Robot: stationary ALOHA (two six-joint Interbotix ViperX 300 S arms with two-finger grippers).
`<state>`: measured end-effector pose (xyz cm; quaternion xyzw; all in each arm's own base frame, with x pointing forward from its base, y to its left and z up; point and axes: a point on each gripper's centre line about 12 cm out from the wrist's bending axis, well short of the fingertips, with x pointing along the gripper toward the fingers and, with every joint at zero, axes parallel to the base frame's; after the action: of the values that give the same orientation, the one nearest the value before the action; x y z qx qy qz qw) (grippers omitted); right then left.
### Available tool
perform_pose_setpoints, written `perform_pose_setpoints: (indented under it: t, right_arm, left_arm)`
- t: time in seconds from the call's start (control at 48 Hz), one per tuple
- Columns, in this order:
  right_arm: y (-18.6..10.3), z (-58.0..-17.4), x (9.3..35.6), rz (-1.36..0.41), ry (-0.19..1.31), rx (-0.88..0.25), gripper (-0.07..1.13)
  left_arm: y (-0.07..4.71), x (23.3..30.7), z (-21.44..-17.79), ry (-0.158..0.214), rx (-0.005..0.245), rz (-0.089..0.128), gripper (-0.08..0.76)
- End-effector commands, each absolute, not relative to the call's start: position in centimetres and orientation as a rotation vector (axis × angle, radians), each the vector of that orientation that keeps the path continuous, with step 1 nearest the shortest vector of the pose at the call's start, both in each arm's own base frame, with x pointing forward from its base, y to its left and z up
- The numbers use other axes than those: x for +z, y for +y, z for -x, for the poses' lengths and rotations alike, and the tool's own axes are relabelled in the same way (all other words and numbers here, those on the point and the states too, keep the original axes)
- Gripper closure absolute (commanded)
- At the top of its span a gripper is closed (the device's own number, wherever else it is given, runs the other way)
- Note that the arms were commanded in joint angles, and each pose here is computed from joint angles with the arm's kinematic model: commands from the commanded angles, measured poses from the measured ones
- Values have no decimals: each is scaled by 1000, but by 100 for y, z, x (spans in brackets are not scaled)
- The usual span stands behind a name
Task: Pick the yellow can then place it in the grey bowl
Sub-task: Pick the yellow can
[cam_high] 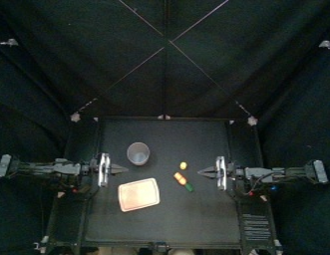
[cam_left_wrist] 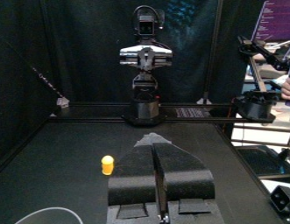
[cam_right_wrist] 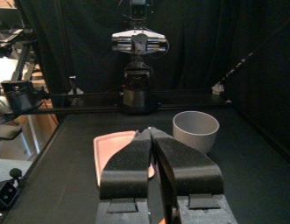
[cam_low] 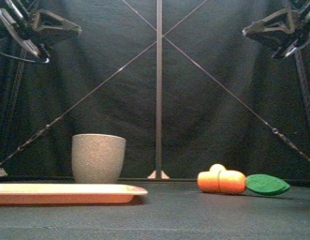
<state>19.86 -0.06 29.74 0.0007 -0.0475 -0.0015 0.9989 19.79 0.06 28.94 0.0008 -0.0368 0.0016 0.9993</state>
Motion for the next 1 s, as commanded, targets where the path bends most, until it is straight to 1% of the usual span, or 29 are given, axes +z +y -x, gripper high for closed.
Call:
perform_pose_setpoints:
  t: [0.021,0.146,0.229,0.312,0.438,0.5,0.562,0.604,0.667,0.688,0.854,0.875,0.958,1.0]
  right_arm:
    - [-24,-2043,2875,5,-52,-11,1026]
    - [-89,-2162,2682,2,35,-40,1026]
    - [-150,-2241,2566,1,91,-66,1026]
    - [-255,-2308,2435,-8,149,-110,1026]
    - [-411,-2358,2279,-27,213,-174,1023]
    - [-477,-2373,2252,-41,226,-202,1010]
    - [-542,-2381,2249,-61,228,-232,965]
    - [-581,-2387,2260,-79,224,-251,914]
    - [-633,-2388,2288,-112,212,-281,781]
    - [-644,-2387,2294,-122,209,-288,734]
    - [-693,-2394,2287,-182,202,-323,304]
    - [-697,-2399,2273,-187,206,-326,234]
    - [-717,-2427,2222,-199,225,-335,93]
    - [-721,-2444,2191,-195,238,-335,64]
  left_arm:
    - [7,2964,-2009,-92,4,3,754]
    - [7,2951,-2007,-89,4,3,700]
    - [13,2942,-2009,-86,7,-3,672]
    - [34,2939,-2011,-84,17,-5,671]
    - [80,2929,-2012,-81,40,-6,669]
    - [109,2932,-2008,-83,55,-2,669]
    - [121,2932,-2007,-83,61,-3,669]
    - [125,2928,-2009,-80,62,-3,669]
    - [131,2929,-2009,-81,65,-3,669]
    - [134,2920,-2004,-80,67,-3,669]
    - [134,2920,-2004,-80,67,-3,669]
    - [134,2918,-2005,-78,67,-3,669]
    - [149,2928,-2004,-83,75,-3,667]
    - [168,2927,-2005,-83,84,-4,665]
